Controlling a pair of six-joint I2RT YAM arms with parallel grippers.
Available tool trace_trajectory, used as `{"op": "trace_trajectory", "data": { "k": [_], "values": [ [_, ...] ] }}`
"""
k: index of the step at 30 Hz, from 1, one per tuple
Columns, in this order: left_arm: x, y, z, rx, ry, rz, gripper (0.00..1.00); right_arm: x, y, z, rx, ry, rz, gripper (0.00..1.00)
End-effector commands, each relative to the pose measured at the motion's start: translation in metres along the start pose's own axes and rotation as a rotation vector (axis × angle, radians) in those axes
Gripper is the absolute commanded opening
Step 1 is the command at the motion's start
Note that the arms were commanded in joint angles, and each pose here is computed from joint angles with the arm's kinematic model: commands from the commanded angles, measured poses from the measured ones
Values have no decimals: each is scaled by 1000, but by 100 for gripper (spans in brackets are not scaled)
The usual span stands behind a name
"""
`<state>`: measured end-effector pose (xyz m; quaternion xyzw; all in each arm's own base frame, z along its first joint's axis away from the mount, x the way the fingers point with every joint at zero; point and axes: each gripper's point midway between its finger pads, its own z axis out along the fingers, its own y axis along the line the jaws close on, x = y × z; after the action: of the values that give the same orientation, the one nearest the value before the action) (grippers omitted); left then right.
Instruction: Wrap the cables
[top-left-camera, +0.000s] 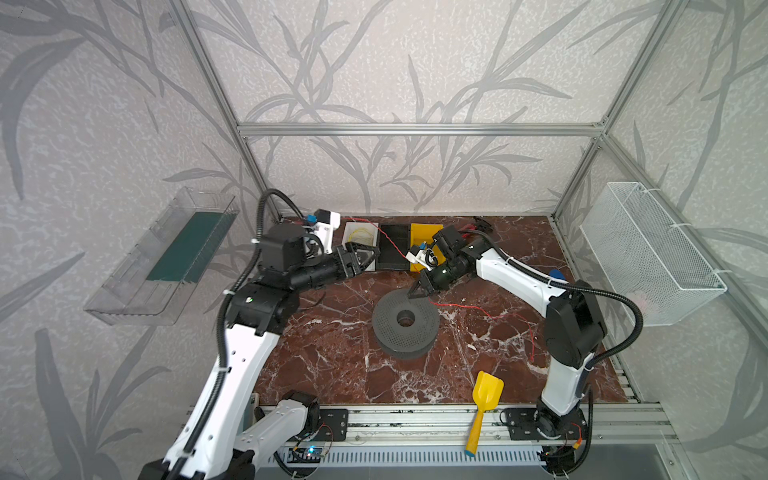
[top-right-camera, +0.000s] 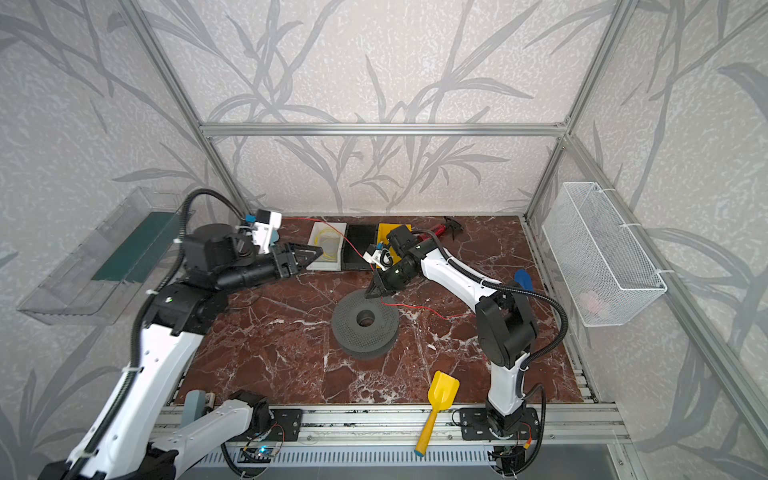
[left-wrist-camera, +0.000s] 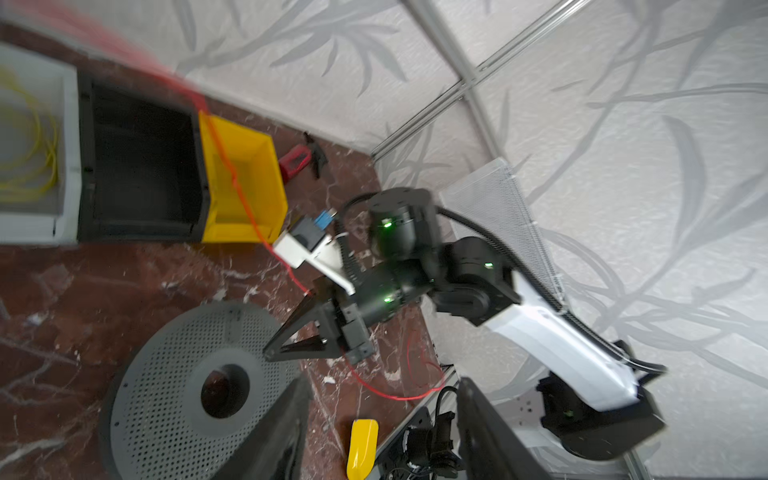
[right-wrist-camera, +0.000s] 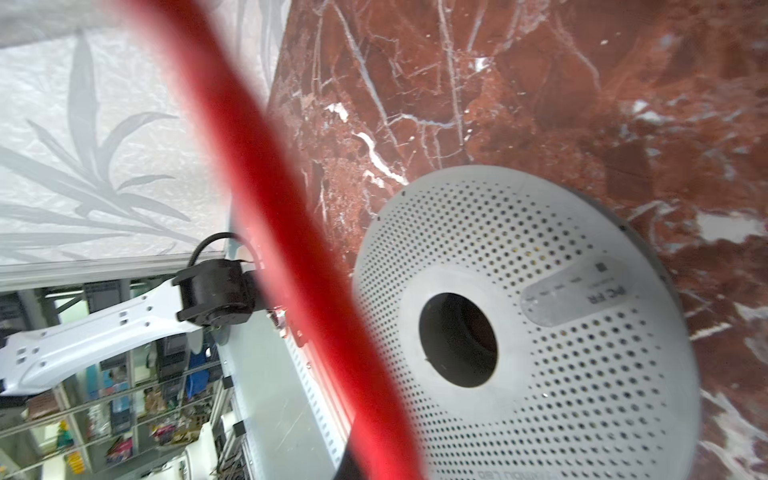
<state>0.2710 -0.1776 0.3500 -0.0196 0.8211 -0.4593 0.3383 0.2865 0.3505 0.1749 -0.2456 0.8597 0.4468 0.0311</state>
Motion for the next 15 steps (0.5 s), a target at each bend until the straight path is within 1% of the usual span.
{"op": "trace_trajectory", "data": {
  "k": [1,4,6,9,13,15],
  "values": [
    [-6,0,23,23,-110,17,54,-6,50,-16,-161,-28,-45,0],
    [13,14,53,9,-75,17,51,-8,69,-22,-232,-43,-63,0],
    [19,23,64,0,-69,23,49,-9,80,-27,-273,-56,-81,0],
    [19,35,68,-28,-94,52,50,-6,90,-35,-295,-61,-102,0],
    [10,31,65,-3,-158,130,55,2,102,-37,-366,-38,-101,0],
    [5,28,64,-7,-174,162,56,6,108,-37,-416,-21,-98,0]
  ]
}}
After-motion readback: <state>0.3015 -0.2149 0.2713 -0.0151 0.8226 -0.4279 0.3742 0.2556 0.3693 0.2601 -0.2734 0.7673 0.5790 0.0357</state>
